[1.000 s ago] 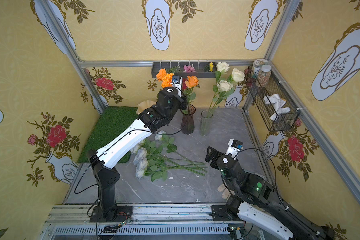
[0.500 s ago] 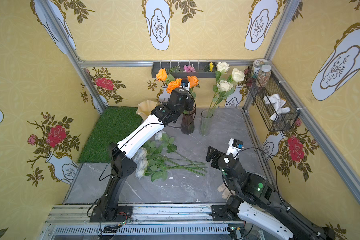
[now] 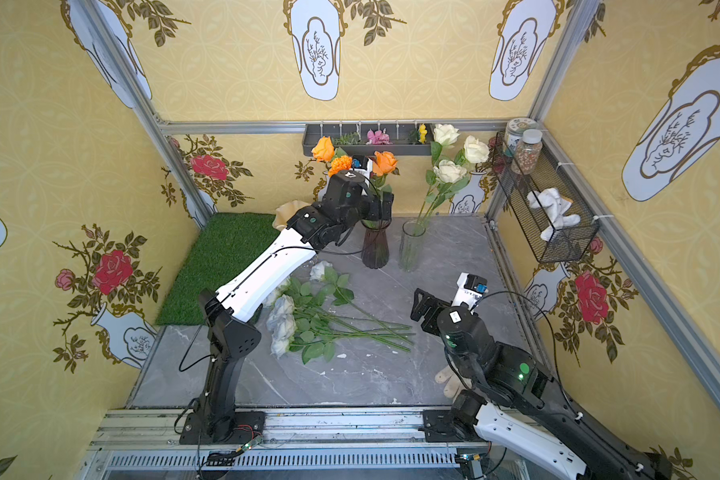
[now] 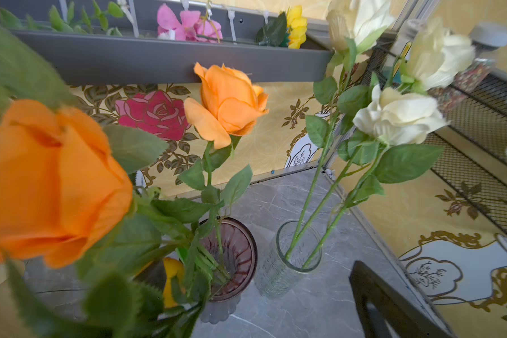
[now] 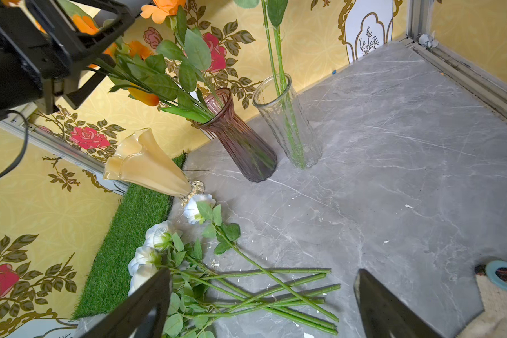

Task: Arrange the flowers in different vases according to their colors
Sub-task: Insert the flower into the vase.

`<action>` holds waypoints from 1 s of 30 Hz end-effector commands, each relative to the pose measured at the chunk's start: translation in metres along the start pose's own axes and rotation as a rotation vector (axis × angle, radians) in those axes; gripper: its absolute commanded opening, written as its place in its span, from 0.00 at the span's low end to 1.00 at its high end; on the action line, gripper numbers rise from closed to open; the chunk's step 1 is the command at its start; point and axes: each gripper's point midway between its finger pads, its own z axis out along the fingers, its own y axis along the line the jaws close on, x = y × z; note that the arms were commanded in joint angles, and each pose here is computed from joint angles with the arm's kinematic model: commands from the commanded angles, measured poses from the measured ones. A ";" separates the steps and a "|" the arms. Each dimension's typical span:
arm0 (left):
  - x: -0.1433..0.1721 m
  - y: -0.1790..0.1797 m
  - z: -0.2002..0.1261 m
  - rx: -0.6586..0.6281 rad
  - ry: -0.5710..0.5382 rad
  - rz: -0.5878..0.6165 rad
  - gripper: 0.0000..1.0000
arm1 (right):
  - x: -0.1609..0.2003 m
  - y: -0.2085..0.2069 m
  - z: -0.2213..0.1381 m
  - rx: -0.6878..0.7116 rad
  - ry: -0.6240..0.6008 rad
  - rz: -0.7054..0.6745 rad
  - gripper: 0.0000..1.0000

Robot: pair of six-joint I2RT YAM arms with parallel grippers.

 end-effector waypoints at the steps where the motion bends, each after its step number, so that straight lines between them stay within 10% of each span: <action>1: -0.009 -0.006 -0.013 0.050 -0.026 -0.085 1.00 | -0.002 0.003 -0.002 0.001 0.013 -0.016 0.97; 12: -0.024 0.007 -0.057 0.042 -0.054 -0.192 1.00 | -0.012 0.019 -0.009 -0.021 0.061 -0.024 0.97; 20: -0.009 0.004 0.006 0.038 0.067 -0.210 1.00 | -0.005 0.027 -0.003 -0.025 0.096 -0.042 0.97; 24: 0.018 0.056 0.047 0.022 0.190 -0.492 1.00 | -0.003 0.033 0.006 -0.007 0.131 -0.092 0.97; 30: 0.017 0.026 0.021 0.191 0.211 -0.549 1.00 | -0.010 0.058 0.033 -0.135 0.114 -0.192 0.97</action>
